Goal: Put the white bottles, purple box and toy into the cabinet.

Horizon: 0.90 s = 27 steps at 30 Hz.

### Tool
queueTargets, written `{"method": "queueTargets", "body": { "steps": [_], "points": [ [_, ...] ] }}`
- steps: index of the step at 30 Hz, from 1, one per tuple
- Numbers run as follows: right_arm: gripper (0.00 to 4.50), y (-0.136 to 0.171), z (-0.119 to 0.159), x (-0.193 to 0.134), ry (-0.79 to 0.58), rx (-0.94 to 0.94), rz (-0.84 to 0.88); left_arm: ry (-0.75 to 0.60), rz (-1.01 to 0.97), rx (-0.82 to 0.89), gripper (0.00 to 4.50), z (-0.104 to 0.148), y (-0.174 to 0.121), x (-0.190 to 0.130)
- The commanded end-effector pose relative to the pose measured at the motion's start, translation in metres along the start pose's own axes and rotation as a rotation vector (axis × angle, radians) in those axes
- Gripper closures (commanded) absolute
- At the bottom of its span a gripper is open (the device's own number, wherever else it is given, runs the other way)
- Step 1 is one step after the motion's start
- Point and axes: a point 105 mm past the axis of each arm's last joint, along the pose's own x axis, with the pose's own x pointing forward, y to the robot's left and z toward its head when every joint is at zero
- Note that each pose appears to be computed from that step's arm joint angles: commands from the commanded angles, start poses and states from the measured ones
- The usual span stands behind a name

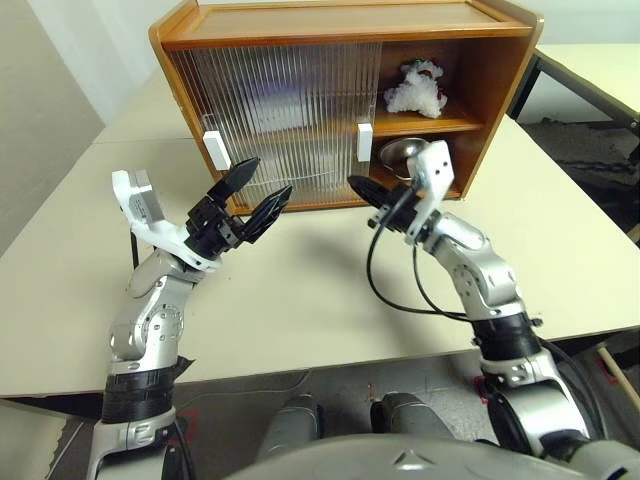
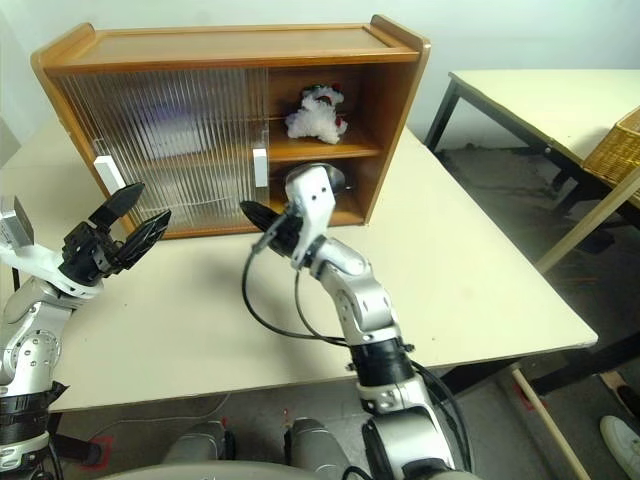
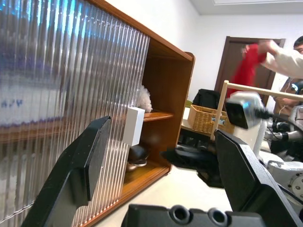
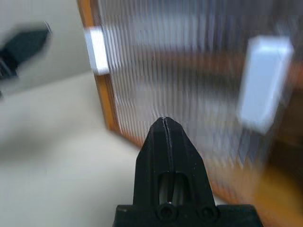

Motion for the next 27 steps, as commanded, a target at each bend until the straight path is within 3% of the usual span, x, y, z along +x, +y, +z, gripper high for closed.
{"method": "queueTargets", "body": {
  "steps": [1,6,10,27],
  "points": [
    [4.49,-0.004,-0.002,0.016,0.009,-0.02,-0.052,0.011,0.002,0.015,0.0,-0.001,0.001,0.0],
    [4.49,-0.011,0.001,0.035,-0.008,-0.079,-0.114,0.008,0.005,0.019,0.0,0.0,0.001,-0.001],
    [4.49,-0.029,0.002,0.041,-0.005,-0.128,-0.267,0.005,0.013,0.021,0.0,0.0,0.0,-0.003],
    [4.49,-0.071,0.013,-0.005,-0.014,-0.149,-0.626,0.0,0.01,0.006,0.0,-0.004,-0.001,-0.001]
  ]
}}
